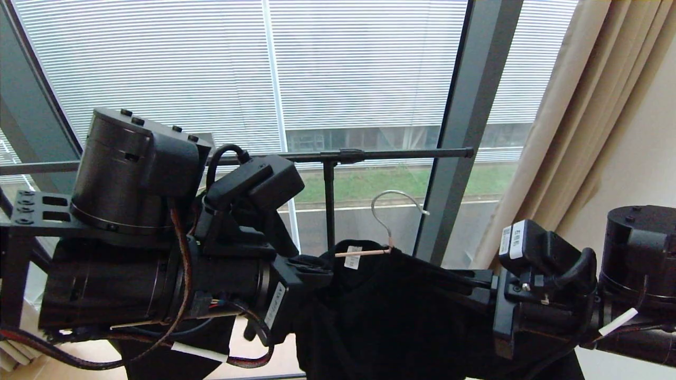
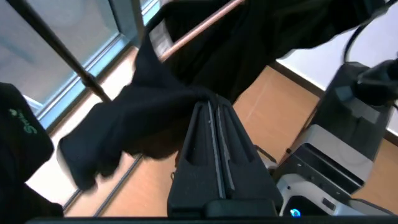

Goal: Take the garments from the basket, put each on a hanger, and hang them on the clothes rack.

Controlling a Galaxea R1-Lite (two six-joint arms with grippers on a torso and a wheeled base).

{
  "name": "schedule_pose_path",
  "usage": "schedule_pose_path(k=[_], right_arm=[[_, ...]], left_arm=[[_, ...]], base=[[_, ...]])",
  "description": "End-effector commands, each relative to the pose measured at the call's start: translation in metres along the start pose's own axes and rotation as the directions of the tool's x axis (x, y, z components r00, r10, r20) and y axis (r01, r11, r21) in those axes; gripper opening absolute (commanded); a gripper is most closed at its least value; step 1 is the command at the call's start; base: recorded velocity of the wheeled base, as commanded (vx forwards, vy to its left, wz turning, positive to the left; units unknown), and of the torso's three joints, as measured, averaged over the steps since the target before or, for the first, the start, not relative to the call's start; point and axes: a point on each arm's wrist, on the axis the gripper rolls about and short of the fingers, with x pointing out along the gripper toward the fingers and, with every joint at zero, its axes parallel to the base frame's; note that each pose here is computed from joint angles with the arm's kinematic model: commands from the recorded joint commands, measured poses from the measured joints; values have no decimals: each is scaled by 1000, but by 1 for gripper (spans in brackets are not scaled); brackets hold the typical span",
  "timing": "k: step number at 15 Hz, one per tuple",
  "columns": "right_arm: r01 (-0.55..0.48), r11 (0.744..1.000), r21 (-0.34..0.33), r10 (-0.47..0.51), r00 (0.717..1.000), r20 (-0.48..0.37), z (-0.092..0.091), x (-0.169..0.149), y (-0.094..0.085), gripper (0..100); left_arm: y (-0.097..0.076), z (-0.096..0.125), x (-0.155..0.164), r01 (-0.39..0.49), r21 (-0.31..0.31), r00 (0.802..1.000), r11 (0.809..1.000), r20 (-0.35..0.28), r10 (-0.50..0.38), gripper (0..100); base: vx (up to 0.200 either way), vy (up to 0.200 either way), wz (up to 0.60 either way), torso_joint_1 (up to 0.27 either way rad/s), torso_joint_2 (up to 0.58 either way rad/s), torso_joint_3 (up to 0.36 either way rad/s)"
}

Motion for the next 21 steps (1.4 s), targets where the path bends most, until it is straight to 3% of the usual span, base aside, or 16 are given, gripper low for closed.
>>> schedule_pose_path(k=[1,3,6,9,13,15,19,21], right_arm=[[-29,1000,0,29,999,-14,-15,10,8,0],[37,999,-2,-37,999,40,-12,-4,-3,0],[-75,997,-1,75,995,69,-16,-8,1,0],[-174,985,17,174,984,32,-26,4,12,0],[-320,947,15,317,942,109,-28,-8,11,0],[-340,940,20,336,936,107,-30,-6,11,0],[-395,914,92,388,918,78,-36,10,17,0],[-433,889,148,427,901,69,-36,19,24,0]], left_arm=[[-1,3,-1,-6,-1,1000,1000,1,6,0],[4,3,-4,-63,-10,998,998,6,63,0],[8,3,-7,-76,-17,997,997,13,77,0],[3,9,-4,-60,-3,998,998,26,60,0],[9,10,-10,-84,10,996,996,37,83,0],[9,10,-11,-85,9,996,996,38,85,0],[6,13,-12,-72,46,997,996,42,70,0],[-1,15,-12,-25,60,998,998,51,22,0]], base=[[0,0,0,0,0,0],[0,0,0,0,0,0],[0,0,0,0,0,0],[0,0,0,0,0,0],[0,0,0,0,0,0],[0,0,0,0,0,0],[0,0,0,0,0,0],[0,0,0,0,0,0]])
